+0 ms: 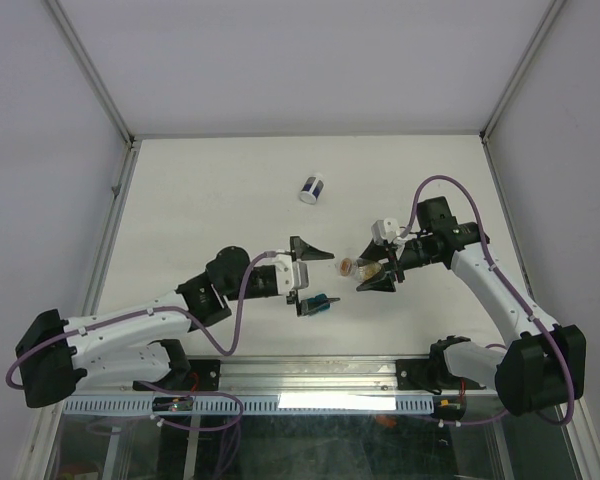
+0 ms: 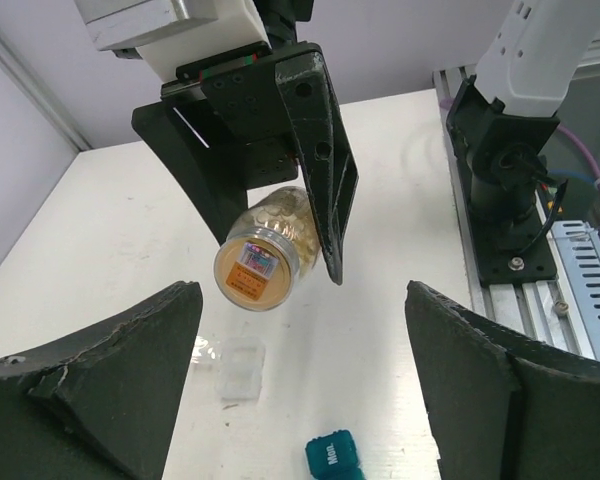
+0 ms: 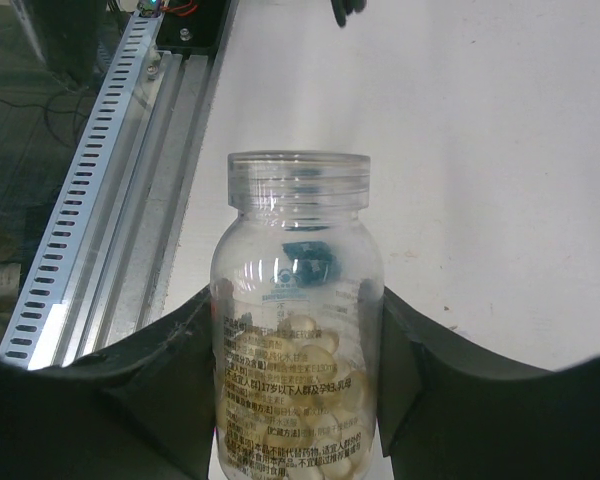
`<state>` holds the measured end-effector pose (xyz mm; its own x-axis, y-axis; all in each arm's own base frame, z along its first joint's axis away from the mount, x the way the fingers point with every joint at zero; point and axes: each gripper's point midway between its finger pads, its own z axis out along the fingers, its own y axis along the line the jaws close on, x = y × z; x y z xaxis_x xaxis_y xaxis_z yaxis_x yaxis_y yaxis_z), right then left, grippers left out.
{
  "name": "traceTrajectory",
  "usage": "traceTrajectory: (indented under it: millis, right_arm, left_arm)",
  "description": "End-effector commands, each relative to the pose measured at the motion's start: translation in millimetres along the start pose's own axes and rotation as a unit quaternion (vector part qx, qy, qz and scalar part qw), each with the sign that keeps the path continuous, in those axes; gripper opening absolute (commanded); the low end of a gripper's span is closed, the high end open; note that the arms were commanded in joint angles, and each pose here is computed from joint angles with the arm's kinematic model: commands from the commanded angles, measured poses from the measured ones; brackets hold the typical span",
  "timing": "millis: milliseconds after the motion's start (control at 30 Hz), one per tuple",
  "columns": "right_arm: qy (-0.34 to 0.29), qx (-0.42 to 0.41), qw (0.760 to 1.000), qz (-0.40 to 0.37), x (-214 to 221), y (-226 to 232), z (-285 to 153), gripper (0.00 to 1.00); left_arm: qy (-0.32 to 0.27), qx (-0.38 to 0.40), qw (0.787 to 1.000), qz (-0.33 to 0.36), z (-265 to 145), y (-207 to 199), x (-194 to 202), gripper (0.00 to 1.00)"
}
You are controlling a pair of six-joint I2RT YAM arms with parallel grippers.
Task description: Sort the pills into containers
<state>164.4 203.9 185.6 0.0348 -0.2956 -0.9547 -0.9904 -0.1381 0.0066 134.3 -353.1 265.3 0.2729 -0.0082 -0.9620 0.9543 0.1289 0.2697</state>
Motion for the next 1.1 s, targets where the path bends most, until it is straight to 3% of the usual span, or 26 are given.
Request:
traceTrajectory:
  millis: [0, 400, 633, 900, 1000, 1067]
  right_arm:
    - [-0.025, 0.001, 0.999, -0.038, -21.1, -0.9, -2.8, 0.0]
    - [-0.026, -0.004, 0.999, -0.038, -21.3, 1.0, -1.3, 0.0]
    - [-0.025, -0.004, 0.999, -0.039, -21.2, 1.1, -1.2, 0.0]
    - [-0.024, -0.004, 0.999, -0.04, -20.4, 1.2, -0.7, 0.0]
    - [-0.023, -0.004, 0.999, -0.04, -19.9, 0.9, -0.5, 0.0]
    - [-0.021, -0.004, 0.999, -0.039, -19.0, 0.8, -0.6, 0.0]
  left_arm:
    - [-0.002, 0.003, 0.999, 0.032, 12.3, 11.2, -18.3, 0.81]
    - [0.036, -0.025, 0.999, 0.022, 32.8, 31.3, 3.4, 0.79]
    - [0.039, -0.018, 0.999, 0.007, 43.5, 33.2, 8.0, 0.72]
    - [0.037, -0.009, 0.999, -0.02, 49.2, 32.0, 10.2, 0.45]
    - [0.031, -0.015, 0.998, -0.048, 49.3, 32.7, 6.7, 0.3]
    - [0.028, -0.021, 0.996, -0.085, 49.5, 32.1, 3.2, 0.12]
